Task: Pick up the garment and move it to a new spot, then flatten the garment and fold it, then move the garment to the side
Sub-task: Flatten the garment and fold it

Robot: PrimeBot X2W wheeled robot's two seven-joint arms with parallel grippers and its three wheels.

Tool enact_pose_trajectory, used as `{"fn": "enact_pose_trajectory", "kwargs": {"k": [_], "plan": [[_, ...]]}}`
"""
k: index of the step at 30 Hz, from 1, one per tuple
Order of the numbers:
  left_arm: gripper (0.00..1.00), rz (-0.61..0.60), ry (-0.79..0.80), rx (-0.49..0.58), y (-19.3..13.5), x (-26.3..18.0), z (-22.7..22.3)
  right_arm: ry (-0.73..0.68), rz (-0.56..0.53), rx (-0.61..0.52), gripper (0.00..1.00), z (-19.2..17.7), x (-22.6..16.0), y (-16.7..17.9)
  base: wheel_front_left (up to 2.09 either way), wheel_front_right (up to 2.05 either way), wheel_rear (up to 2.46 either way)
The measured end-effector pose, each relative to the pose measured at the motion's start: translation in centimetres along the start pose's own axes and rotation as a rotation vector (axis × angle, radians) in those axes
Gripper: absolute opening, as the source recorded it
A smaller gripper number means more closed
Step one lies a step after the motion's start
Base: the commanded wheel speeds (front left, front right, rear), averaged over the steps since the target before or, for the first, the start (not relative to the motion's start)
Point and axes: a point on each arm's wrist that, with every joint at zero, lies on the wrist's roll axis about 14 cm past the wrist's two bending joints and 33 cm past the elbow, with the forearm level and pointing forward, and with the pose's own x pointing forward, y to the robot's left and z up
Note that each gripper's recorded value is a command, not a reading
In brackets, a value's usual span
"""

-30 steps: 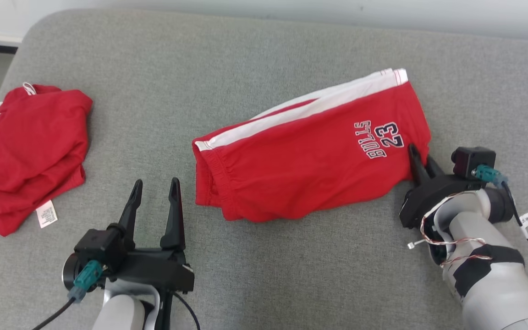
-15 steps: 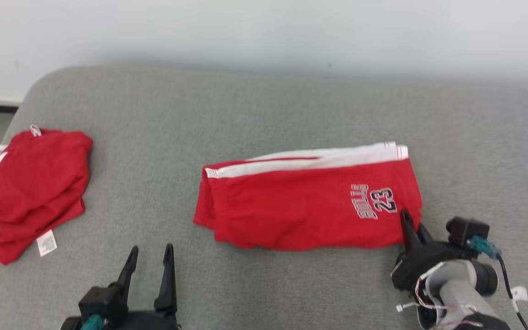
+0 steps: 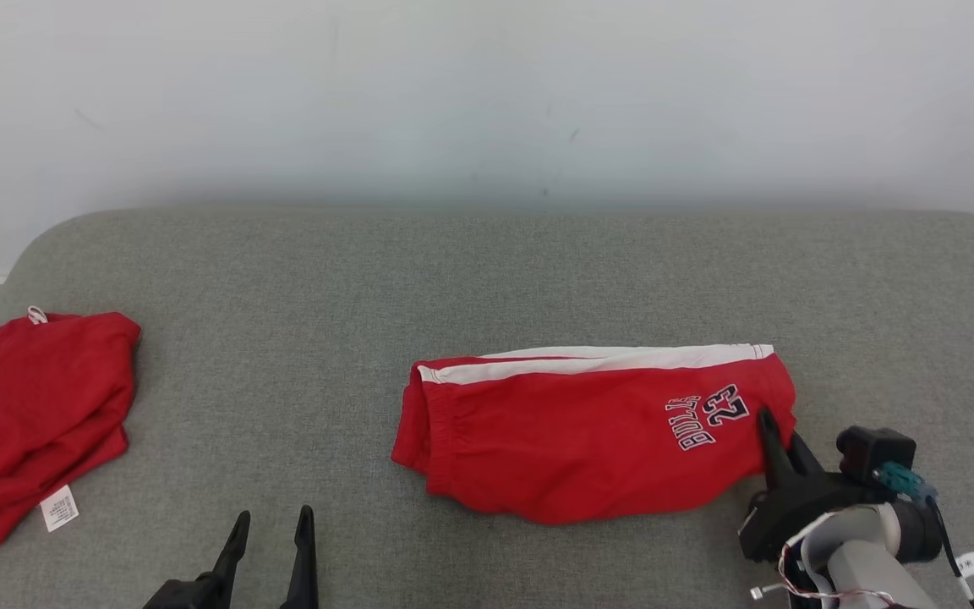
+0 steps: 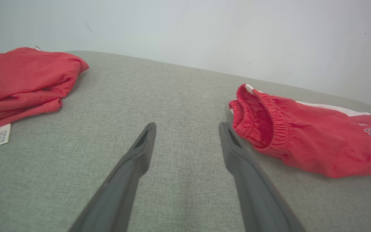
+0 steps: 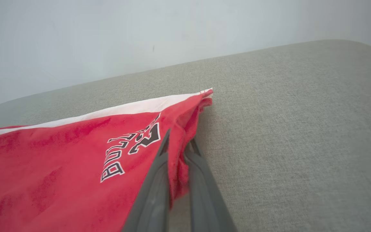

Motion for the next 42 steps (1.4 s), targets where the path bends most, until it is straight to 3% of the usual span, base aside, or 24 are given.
{"fn": "enact_pose_trajectory", "kwargs": {"k": [4, 10, 18, 23, 24, 26, 27, 31, 35, 42], "plan": [[1.0, -0.007, 0.003, -0.001, -0.1, 0.2, -0.1, -0.051, 0.078, -0.05, 0.0, 2.2, 1.4, 2.6, 0.0, 0.0, 0.0], [1.0, 0.01, -0.001, -0.002, 0.4, -0.1, 0.0, -0.111, 0.261, -0.078, 0.0, 4.2, 2.3, 9.8, 0.0, 0.0, 0.0], [1.0, 0.045, -0.013, -0.004, 1.4, -0.9, 0.4, -0.069, 0.491, -0.093, 0.0, 2.1, 0.3, 17.9, 0.0, 0.0, 0.0], [1.0, 0.067, -0.013, -0.009, 2.0, -1.3, 0.3, 0.001, 0.602, -0.12, 0.0, -0.6, -1.2, 21.2, 0.0, 0.0, 0.0], [1.0, 0.071, -0.013, -0.009, 2.1, -1.4, 0.3, 0.018, 0.62, -0.13, 0.04, -1.2, -1.5, 21.7, 0.0, 0.0, 0.0], [1.0, 0.078, -0.013, -0.01, 2.3, -1.5, 0.3, 0.035, 0.645, -0.12, 0.72, -1.7, -1.9, 22.6, 0.0, 0.0, 0.0], [1.0, 0.08, -0.013, -0.01, 2.4, -1.5, 0.3, 0.037, 0.662, -0.118, 1.0, -1.7, -2.1, 23.1, 0.0, 0.0, 0.0], [1.0, 0.09, -0.017, -0.008, 2.7, -1.5, 0.4, 0.018, 0.713, -0.077, 1.0, -0.9, -2.9, 24.8, 0.0, 0.0, 0.0], [1.0, 0.095, -0.024, 0.0, 2.8, -1.4, 0.7, -0.033, 0.675, -0.044, 1.0, 0.9, -2.4, 23.9, 0.0, 0.0, 0.0], [1.0, 0.077, -0.05, 0.029, 2.1, -0.4, 1.6, -0.129, 0.414, -0.064, 1.0, 3.0, -0.9, 14.9, 0.0, 0.0, 0.0]]}}
